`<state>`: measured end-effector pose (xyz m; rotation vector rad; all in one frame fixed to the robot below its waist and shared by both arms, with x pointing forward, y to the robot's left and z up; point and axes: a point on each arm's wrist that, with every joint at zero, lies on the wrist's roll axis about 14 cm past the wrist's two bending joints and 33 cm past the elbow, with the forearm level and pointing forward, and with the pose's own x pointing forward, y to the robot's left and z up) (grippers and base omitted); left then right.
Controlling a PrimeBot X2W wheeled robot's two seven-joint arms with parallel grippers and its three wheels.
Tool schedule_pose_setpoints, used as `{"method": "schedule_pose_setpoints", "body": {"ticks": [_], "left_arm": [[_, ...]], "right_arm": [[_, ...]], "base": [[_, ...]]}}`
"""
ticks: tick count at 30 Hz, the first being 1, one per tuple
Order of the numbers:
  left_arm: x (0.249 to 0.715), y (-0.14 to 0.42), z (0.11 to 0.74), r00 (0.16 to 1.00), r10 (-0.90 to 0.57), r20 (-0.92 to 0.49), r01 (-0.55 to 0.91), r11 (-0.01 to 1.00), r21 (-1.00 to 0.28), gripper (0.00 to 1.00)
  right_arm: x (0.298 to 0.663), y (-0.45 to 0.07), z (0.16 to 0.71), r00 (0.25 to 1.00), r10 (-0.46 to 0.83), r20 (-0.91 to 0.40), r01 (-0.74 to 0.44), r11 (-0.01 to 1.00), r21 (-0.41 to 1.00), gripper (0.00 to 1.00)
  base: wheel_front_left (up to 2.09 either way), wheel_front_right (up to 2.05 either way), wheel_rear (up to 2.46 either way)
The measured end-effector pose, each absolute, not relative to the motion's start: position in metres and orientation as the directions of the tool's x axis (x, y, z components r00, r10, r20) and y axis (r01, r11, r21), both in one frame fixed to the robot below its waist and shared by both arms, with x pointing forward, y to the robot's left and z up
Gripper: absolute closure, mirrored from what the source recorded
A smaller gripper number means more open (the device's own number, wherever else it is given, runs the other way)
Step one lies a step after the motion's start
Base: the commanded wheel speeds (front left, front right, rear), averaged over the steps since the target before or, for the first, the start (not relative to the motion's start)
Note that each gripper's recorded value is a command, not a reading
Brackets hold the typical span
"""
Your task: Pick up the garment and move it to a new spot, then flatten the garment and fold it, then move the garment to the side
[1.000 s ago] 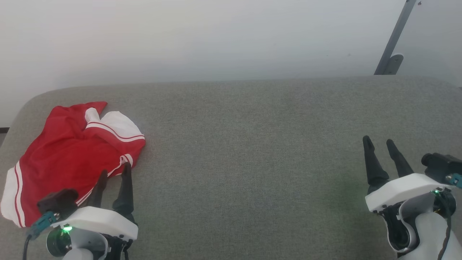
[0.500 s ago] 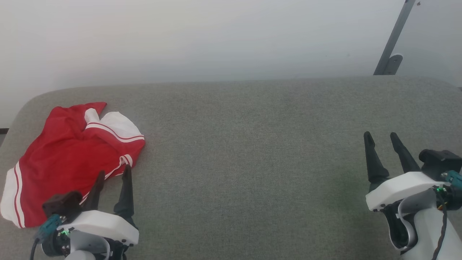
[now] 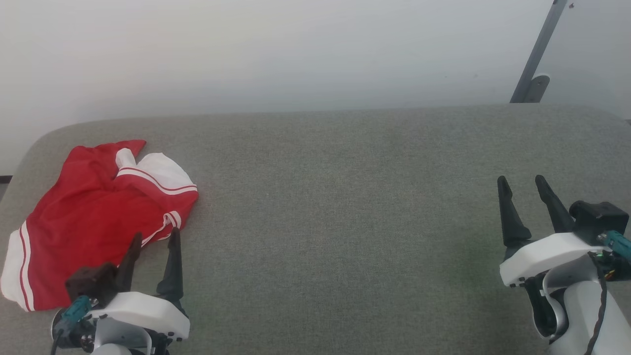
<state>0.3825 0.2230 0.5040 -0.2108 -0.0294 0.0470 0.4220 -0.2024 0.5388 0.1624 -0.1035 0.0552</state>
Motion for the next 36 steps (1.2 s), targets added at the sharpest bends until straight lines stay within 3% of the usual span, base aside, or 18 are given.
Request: {"method": "schedule_pose_setpoints", "body": {"ticks": [36], "left_arm": [[0.378, 0.225, 0.499, 0.999, 0.010, 0.040, -0.009, 1.000, -0.013, 0.00]], "right_arm": [[0.422, -0.204, 0.552, 0.982, 0.062, 0.178, -0.063, 0.998, 0.002, 0.00]], "base": [[0.00, 0.00, 0.00]]}}
